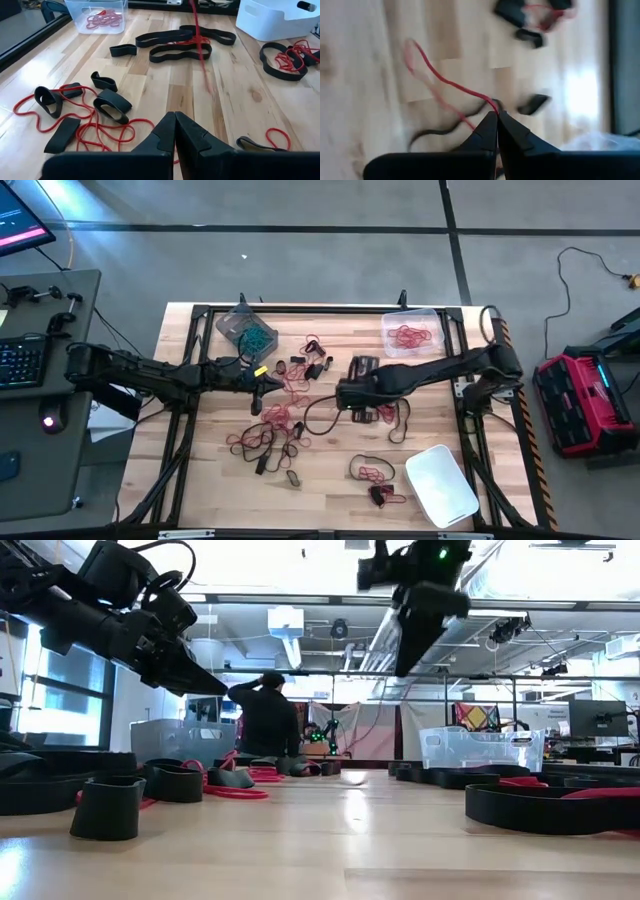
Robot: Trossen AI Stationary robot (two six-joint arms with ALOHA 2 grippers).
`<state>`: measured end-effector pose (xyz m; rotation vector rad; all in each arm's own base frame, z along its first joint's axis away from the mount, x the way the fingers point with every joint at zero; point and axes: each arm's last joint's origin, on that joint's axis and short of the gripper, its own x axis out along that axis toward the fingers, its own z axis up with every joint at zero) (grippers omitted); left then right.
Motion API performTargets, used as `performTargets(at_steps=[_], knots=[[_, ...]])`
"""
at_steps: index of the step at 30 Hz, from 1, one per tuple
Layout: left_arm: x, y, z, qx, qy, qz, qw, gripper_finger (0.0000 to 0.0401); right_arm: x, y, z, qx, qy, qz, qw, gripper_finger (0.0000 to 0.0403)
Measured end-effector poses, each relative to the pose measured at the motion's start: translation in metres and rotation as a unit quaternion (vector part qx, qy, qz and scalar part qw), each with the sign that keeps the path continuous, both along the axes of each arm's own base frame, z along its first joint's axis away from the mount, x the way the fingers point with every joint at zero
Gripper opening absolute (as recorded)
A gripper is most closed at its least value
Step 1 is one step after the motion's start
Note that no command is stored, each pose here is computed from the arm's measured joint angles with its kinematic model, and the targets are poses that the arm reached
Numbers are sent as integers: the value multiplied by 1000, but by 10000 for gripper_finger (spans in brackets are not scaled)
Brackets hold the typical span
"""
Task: Sort rubber bands into baskets
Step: Put the red rubber band into the transparent bin
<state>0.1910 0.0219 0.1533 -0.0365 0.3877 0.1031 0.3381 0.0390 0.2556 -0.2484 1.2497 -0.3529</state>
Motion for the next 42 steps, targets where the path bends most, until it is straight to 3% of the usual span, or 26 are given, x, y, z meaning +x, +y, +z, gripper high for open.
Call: performTargets(at_steps=[11,21,34,42], knots=[[0,0,0,2,0,-1,1000,0,-50,-5,48,-95,-39,-95,990,0],[0,0,0,2,1,-1,1000,0,-72,-8,67,-98,-57,-116,987,0],[0,0,0,2,2,-1,1000,0,-90,-22,46,-133,-6,-157,979,0],[0,0,0,2,2,-1,1000,0,-120,-64,27,-192,5,-246,950,0]])
